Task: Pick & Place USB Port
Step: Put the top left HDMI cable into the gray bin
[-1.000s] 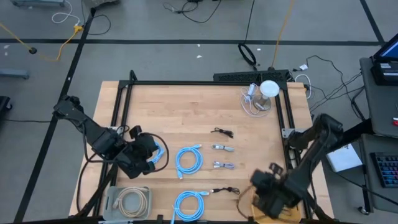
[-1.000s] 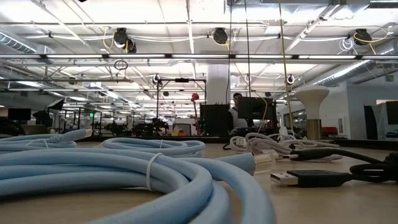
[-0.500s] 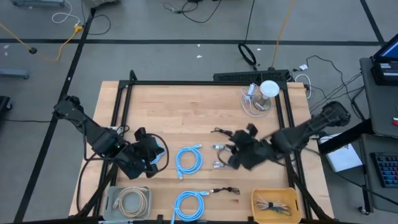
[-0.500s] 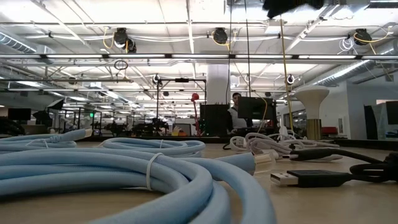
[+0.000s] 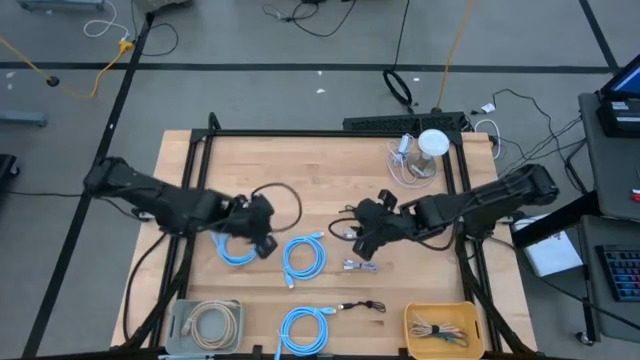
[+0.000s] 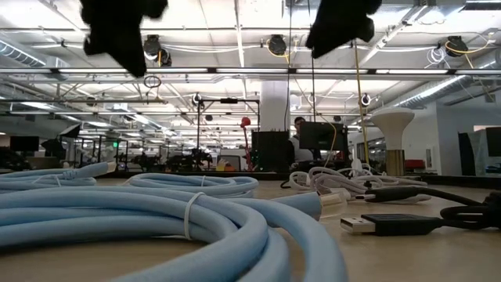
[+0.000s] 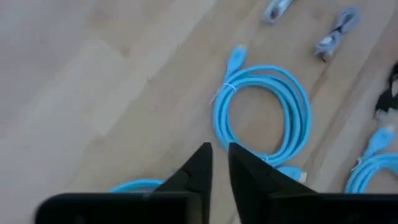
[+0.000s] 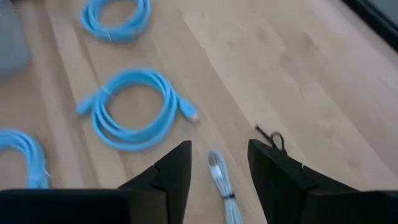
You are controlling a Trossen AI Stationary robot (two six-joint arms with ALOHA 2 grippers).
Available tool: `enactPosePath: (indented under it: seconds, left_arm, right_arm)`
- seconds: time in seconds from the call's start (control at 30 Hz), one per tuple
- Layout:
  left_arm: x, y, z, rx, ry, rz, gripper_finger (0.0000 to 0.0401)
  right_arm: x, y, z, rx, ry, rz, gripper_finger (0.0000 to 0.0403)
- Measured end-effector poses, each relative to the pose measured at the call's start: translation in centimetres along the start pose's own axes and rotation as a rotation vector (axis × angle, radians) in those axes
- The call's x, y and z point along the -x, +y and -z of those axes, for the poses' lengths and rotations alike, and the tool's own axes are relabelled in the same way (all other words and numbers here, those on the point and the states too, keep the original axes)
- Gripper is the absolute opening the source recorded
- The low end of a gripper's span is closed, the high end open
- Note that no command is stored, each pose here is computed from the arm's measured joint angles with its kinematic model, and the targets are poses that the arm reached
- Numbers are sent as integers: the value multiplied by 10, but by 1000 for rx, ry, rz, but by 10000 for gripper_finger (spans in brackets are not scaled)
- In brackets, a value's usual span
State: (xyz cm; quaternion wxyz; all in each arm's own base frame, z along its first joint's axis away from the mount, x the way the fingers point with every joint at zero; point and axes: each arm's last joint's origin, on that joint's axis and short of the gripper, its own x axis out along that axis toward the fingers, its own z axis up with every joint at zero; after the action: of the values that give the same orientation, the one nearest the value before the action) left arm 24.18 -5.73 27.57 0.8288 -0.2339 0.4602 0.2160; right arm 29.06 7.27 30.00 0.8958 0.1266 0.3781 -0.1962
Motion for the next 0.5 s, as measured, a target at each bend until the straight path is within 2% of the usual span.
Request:
enactPosePath:
  seconds: [0.17,0.23,0.37,0.5]
  left_arm:
    - [-38,27,-12,162,46,88,132]
    - [-49,35,-12,178,123,103,162]
    - [-50,33,5,-7,285,109,201]
    - [-34,21,30,-342,394,94,200]
  right_arm:
    - [19,1,-17,-42,-69,-48,171]
    - [27,1,-23,-59,-102,-65,175]
    - [40,-3,-31,-74,-203,-65,174]
    - [46,-8,-34,-60,-245,-26,170]
